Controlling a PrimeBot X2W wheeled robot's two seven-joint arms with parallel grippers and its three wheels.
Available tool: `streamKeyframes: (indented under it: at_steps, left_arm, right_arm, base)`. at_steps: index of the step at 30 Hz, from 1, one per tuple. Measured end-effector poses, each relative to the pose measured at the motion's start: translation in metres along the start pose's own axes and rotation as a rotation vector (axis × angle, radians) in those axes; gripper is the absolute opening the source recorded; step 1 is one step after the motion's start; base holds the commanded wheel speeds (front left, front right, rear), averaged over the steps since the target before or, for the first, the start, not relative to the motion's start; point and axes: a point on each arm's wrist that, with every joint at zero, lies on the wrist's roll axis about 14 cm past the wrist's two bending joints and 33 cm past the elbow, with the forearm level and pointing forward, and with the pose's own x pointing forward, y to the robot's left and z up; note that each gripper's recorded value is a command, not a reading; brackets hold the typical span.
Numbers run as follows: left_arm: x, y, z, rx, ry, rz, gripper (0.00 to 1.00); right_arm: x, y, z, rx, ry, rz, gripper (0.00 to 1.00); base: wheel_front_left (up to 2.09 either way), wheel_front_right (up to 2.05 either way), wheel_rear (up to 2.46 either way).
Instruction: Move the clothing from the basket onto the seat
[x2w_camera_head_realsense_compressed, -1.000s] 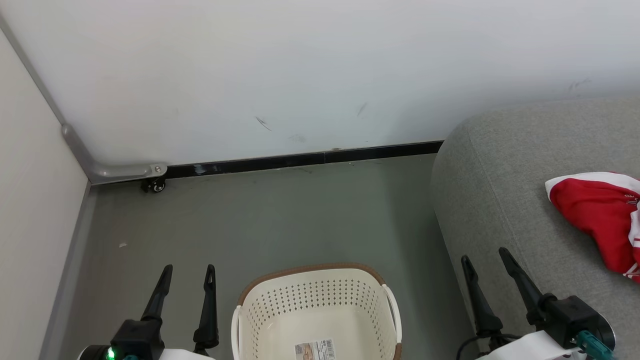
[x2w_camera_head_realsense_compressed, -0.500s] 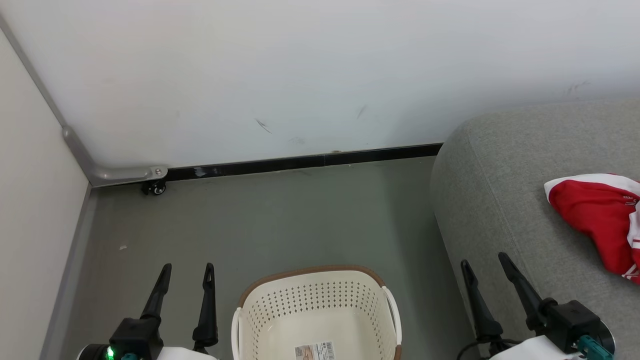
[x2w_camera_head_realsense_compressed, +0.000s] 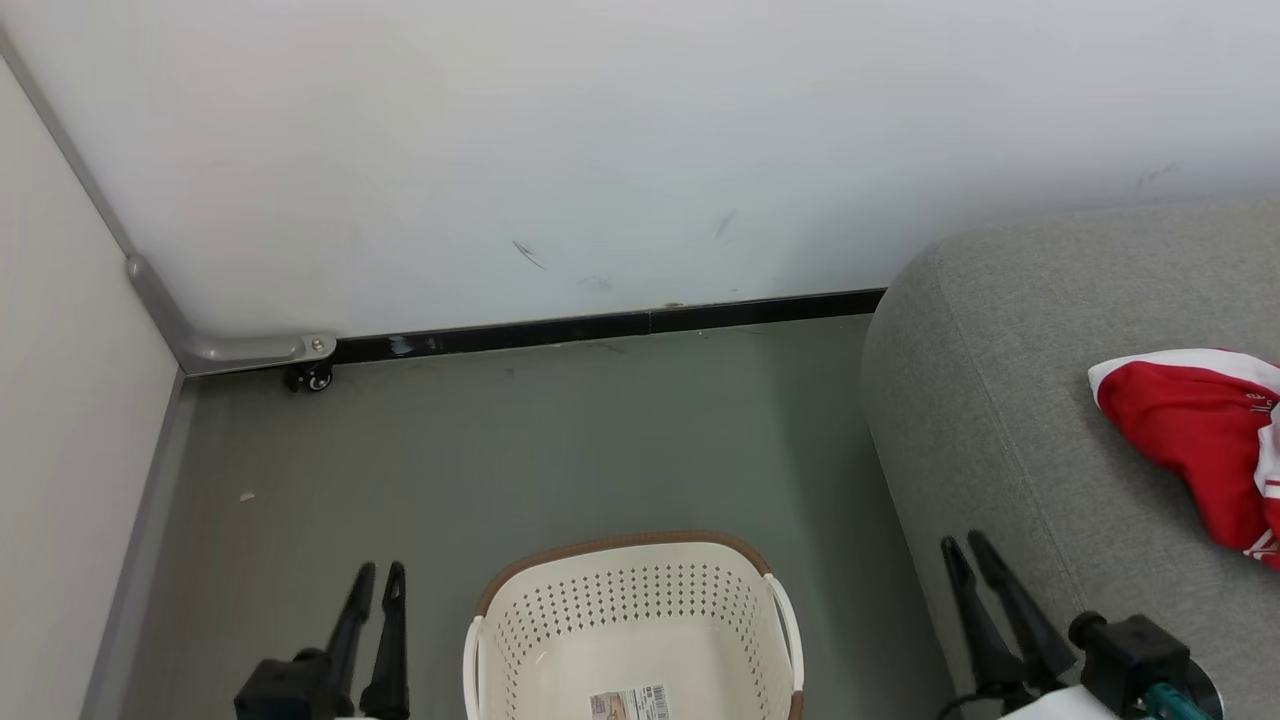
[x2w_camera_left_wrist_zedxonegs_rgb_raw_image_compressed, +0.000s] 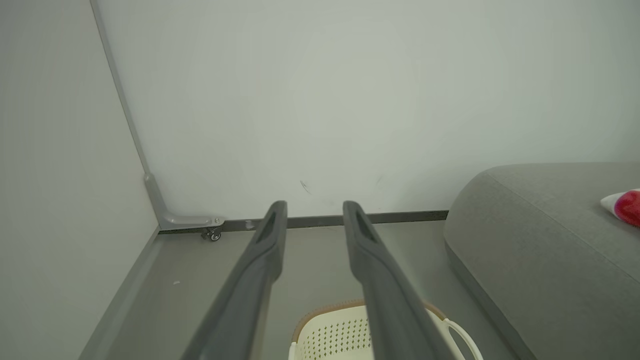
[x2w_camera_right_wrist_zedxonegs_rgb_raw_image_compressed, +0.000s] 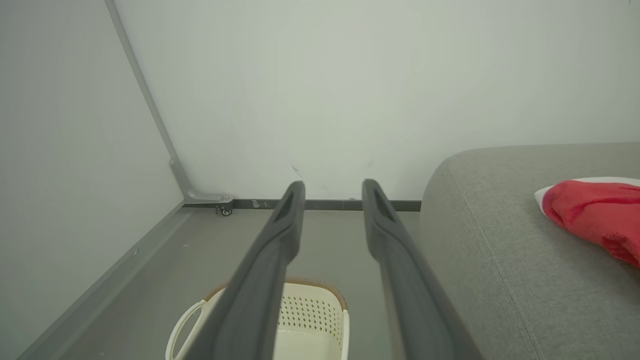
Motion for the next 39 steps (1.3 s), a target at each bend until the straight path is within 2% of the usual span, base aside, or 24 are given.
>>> streamKeyframes:
  at_steps: [5, 12, 39]
  left_arm:
    - [-0.014, 0.001, -0.028, -0.003, 0.09, 0.008, 0.0]
    - [-0.014, 0.012, -0.038, -0.075, 0.141, 0.049, 0.0]
    - [-0.003, 0.032, -0.05, -0.52, 0.238, 0.148, 0.0]
  right_arm:
    - [-0.012, -0.001, -0.027, 0.015, 0.082, -0.011, 0.0]
    - [-0.014, 0.004, -0.026, 0.086, 0.071, -0.006, 0.0]
    - [-0.003, -0.017, -0.016, 0.537, 0.016, -0.095, 0.0]
  base:
    - [0.0, 0.0, 0.0]
    - [0.0, 0.0, 0.0]
    - [0.0, 0.0, 0.0]
